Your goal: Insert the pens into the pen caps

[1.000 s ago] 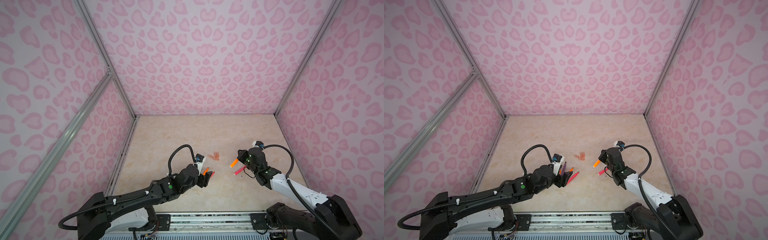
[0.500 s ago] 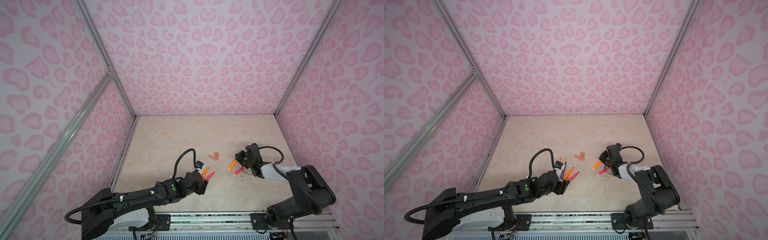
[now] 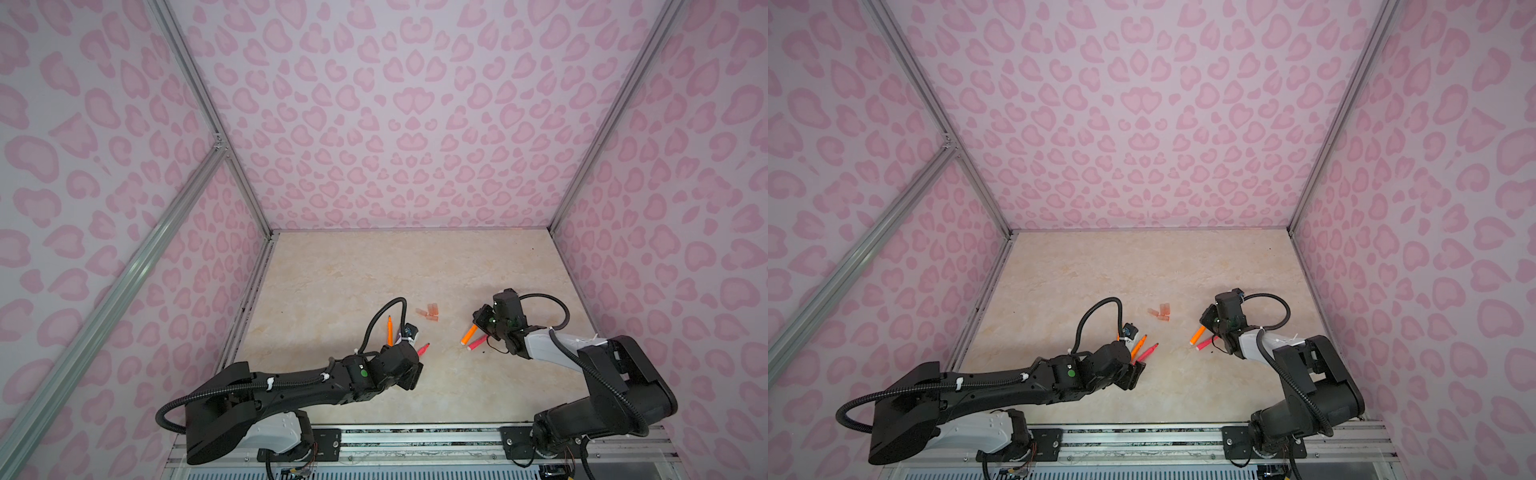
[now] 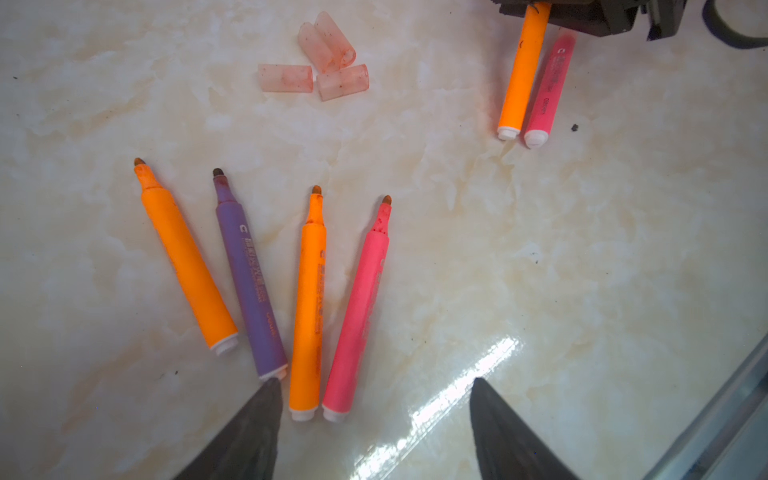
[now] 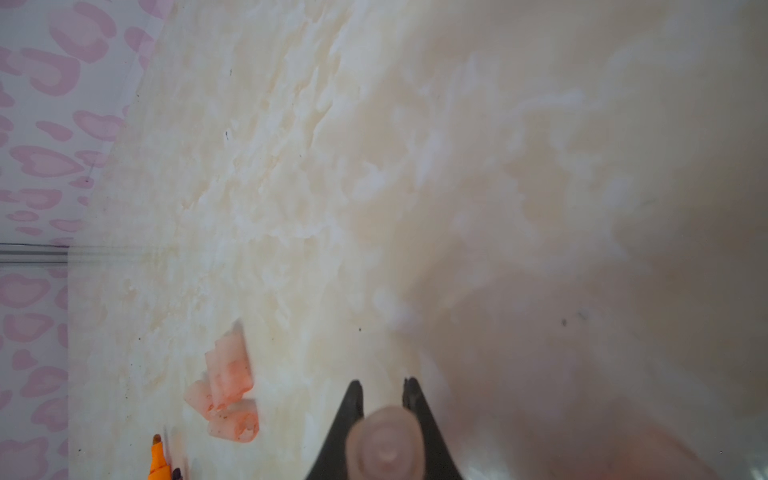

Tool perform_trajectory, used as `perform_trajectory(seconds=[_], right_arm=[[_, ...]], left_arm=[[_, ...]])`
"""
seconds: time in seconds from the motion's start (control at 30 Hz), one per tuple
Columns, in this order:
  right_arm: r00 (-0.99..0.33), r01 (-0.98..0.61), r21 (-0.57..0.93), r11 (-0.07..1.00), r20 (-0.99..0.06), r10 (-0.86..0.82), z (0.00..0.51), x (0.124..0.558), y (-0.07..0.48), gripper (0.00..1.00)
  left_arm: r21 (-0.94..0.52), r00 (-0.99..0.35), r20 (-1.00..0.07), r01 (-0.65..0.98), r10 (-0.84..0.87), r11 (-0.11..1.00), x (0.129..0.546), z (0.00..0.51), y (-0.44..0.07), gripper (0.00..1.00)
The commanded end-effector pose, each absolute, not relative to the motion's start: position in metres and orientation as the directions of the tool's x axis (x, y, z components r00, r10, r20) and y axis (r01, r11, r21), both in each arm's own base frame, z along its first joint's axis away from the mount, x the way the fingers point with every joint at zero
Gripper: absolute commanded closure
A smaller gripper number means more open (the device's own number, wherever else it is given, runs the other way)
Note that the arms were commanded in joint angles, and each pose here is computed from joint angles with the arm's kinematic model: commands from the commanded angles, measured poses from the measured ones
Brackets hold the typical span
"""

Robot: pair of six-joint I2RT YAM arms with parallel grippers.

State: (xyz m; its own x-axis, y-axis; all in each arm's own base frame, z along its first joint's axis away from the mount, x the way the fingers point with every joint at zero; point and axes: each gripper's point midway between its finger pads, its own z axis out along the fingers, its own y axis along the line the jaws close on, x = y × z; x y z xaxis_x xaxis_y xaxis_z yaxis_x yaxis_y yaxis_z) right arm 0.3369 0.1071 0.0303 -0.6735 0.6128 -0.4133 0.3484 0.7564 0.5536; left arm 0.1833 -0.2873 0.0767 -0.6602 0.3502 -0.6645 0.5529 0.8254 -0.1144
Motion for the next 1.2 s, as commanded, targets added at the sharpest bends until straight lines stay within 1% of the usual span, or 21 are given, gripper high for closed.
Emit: perform_trajectory(seconds=[0.0,0.17,0.3,0.4,0.57,0.73,0.9,1.17], right_arm=[[-0.706,0.356,0.506,0.785,-0.405,0.581,0.020,0.327,0.104,0.76],[-0.714,0.356,0.481,0.801,-0.413,0.566,0.021,0.326,0.103,0.69],[-0.710,0.355,0.453,0.818,-0.439,0.551,0.030,0.326,0.100,0.68],[-0.689,0.352,0.428,0.833,-0.483,0.540,0.045,0.324,0.097,0.67],[-0.644,0.321,0.374,0.870,-0.587,0.490,0.084,0.318,0.099,0.63],[-0.617,0.263,0.374,0.889,-0.643,0.453,0.113,0.308,0.111,0.59],[-0.612,0.193,0.406,0.893,-0.662,0.433,0.131,0.301,0.126,0.58],[-0.616,0.146,0.418,0.897,-0.671,0.413,0.141,0.294,0.138,0.57]], left_arm=[[-0.126,-0.655,-0.668,0.568,0.354,0.813,0.184,0.079,-0.296,0.27],[-0.109,-0.656,-0.647,0.584,0.388,0.804,0.183,0.071,-0.302,0.27],[-0.095,-0.654,-0.640,0.587,0.403,0.804,0.183,0.067,-0.303,0.29],[-0.084,-0.655,-0.635,0.586,0.410,0.806,0.184,0.064,-0.304,0.30],[-0.071,-0.659,-0.618,0.589,0.428,0.805,0.183,0.056,-0.305,0.33],[-0.046,-0.665,-0.600,0.582,0.444,0.812,0.186,0.047,-0.306,0.35],[-0.015,-0.672,-0.585,0.569,0.455,0.822,0.187,0.036,-0.302,0.36],[-0.006,-0.694,-0.549,0.561,0.466,0.828,0.184,0.019,-0.298,0.43]])
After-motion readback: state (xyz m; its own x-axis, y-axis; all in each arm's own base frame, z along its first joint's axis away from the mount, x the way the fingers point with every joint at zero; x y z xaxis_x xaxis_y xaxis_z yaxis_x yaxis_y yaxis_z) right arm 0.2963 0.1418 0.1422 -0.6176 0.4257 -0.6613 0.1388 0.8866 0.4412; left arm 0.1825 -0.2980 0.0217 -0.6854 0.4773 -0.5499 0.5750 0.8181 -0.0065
